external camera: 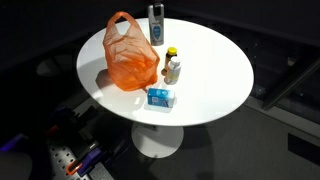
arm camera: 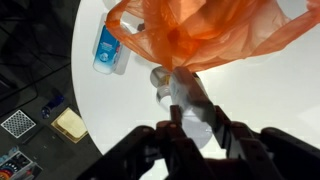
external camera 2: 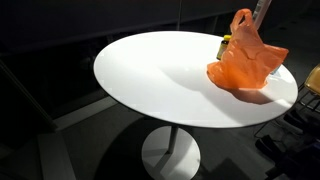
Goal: Put one white bottle in the plastic
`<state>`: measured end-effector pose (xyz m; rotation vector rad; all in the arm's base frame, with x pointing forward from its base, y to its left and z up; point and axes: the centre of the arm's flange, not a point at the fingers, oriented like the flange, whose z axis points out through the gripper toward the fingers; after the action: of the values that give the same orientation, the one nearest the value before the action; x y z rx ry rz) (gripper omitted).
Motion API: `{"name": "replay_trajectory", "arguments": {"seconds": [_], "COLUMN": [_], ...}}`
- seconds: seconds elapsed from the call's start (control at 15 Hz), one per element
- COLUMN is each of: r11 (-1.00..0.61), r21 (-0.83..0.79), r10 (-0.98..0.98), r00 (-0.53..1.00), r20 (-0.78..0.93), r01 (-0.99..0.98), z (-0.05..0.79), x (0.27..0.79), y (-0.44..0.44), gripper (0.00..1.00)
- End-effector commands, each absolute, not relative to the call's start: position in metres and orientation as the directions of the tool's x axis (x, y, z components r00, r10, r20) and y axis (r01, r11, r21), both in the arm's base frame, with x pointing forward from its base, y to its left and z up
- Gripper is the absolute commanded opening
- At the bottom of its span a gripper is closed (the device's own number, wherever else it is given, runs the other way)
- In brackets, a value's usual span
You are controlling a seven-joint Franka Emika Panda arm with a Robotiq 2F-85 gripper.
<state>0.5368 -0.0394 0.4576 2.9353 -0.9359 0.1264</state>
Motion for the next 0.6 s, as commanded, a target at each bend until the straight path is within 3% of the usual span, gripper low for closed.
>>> {"name": "replay_trajectory", "arguments": {"seconds": [0.0, 0.53], "r11": [-0.823, -0.851], "r21": [0.021, 0.082], "r10": [-0.565, -0.519], "r00": [0.822, 0.854], "r20": [0.071, 0.015], "r01": [-0.567, -0.519], "z": [0.467, 0.442], "x": [0.533, 0.527], "y": [-0.013, 0.050], "gripper": [0.10, 0.10]}}
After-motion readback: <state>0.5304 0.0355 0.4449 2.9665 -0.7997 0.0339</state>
